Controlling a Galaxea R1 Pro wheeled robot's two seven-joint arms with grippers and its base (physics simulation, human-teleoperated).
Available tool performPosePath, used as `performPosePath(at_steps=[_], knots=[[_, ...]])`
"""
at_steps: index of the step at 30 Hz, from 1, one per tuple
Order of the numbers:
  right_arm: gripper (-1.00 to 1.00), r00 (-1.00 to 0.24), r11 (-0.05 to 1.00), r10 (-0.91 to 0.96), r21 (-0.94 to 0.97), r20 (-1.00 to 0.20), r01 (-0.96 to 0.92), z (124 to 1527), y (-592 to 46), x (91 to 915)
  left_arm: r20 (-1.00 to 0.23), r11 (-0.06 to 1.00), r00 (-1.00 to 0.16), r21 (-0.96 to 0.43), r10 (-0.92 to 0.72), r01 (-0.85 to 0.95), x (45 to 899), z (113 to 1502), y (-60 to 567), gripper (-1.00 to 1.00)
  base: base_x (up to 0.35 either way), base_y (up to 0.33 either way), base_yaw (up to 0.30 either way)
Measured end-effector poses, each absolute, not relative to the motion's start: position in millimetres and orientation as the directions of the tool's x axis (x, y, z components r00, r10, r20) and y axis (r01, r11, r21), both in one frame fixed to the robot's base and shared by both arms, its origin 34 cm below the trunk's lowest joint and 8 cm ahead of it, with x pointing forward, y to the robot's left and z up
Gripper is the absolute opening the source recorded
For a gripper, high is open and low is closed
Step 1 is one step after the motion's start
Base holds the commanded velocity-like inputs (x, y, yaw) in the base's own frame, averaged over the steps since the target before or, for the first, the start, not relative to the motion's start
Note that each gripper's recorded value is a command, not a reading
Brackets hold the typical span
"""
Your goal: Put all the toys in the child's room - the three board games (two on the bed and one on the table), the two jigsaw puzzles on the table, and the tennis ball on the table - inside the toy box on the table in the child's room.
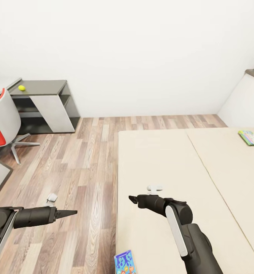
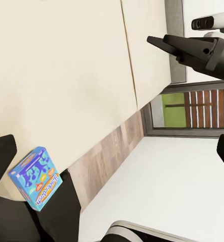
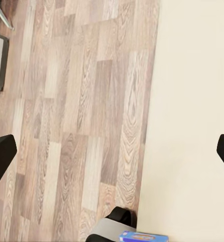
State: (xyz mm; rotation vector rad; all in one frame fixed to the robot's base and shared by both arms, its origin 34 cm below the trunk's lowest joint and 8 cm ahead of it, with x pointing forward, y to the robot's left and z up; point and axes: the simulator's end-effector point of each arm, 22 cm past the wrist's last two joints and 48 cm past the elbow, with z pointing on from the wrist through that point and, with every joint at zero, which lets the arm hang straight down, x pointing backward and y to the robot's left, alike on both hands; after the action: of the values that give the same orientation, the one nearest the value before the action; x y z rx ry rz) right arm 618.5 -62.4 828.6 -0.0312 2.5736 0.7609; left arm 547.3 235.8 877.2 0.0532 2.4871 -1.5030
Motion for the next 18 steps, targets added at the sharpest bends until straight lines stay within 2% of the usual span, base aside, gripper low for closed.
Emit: performPosePath(at_steps=[18], knots=[[1.0,-0.884,0.847,0.104,0.506,-0.456,-0.161,843.2,-62.4,622.8,-0.247,0.472,-0.965,-0.863,-0.09,0.177,550.3,889.8,235.9,1.0,0.0,0.0,0.0]])
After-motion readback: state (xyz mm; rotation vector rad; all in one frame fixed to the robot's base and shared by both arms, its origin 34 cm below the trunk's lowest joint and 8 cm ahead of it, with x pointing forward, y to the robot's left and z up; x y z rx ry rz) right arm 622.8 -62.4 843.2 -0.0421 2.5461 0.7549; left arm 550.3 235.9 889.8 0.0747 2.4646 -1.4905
